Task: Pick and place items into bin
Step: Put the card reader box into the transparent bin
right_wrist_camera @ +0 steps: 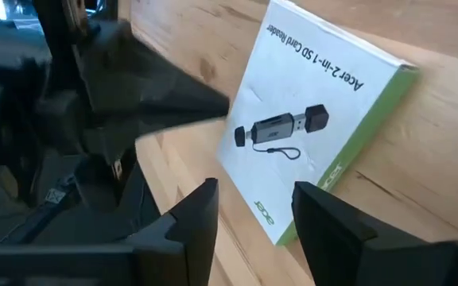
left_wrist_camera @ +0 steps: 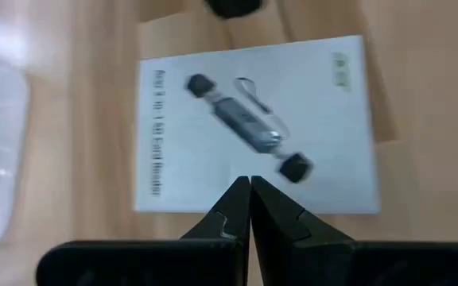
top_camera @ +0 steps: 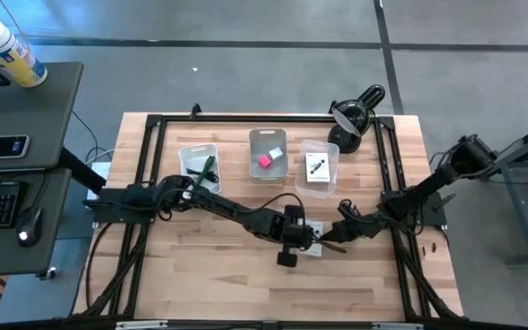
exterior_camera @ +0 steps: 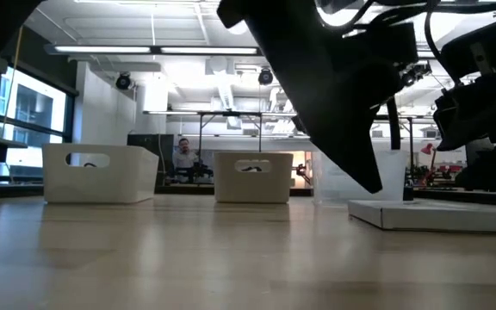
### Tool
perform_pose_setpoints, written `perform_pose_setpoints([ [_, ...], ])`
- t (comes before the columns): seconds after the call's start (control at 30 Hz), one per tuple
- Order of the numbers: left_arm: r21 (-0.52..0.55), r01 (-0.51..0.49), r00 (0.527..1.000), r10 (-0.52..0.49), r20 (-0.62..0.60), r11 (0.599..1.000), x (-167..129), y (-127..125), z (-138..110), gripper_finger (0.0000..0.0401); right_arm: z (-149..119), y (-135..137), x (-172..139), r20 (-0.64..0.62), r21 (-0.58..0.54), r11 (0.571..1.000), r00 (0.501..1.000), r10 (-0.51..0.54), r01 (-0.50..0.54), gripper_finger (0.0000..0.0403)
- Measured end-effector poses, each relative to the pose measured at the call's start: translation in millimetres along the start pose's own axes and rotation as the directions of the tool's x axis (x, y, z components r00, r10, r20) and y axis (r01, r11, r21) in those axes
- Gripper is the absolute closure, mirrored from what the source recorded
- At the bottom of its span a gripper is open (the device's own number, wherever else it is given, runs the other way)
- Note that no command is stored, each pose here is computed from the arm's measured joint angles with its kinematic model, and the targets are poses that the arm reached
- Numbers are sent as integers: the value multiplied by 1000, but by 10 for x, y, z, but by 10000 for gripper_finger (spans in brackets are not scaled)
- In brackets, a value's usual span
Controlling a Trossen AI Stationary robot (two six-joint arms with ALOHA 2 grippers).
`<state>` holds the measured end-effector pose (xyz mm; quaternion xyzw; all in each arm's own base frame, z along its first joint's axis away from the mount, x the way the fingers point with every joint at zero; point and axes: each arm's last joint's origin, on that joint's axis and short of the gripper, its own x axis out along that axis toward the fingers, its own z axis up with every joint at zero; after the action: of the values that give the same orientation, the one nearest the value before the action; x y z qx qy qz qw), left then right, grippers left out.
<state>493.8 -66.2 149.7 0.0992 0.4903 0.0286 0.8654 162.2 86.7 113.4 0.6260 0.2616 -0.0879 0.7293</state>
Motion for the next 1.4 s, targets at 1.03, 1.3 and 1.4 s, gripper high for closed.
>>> perform_pose_setpoints([
  [1.03, -5, 14, 999, -14, 29, 1000, 39, -31, 46, 398, -42, 58, 68, -62, 4, 986, 984, -168, 169, 232],
  [1.3, 25, 21, 1000, -20, -20, 999, -20, -112, 23, 398, -42, 60, 68, -62, -3, 986, 984, -166, 166, 235],
  [1.4, 28, 16, 999, -14, -43, 999, -18, -101, 1, 398, -41, 61, 68, -60, -10, 986, 984, -165, 165, 234],
])
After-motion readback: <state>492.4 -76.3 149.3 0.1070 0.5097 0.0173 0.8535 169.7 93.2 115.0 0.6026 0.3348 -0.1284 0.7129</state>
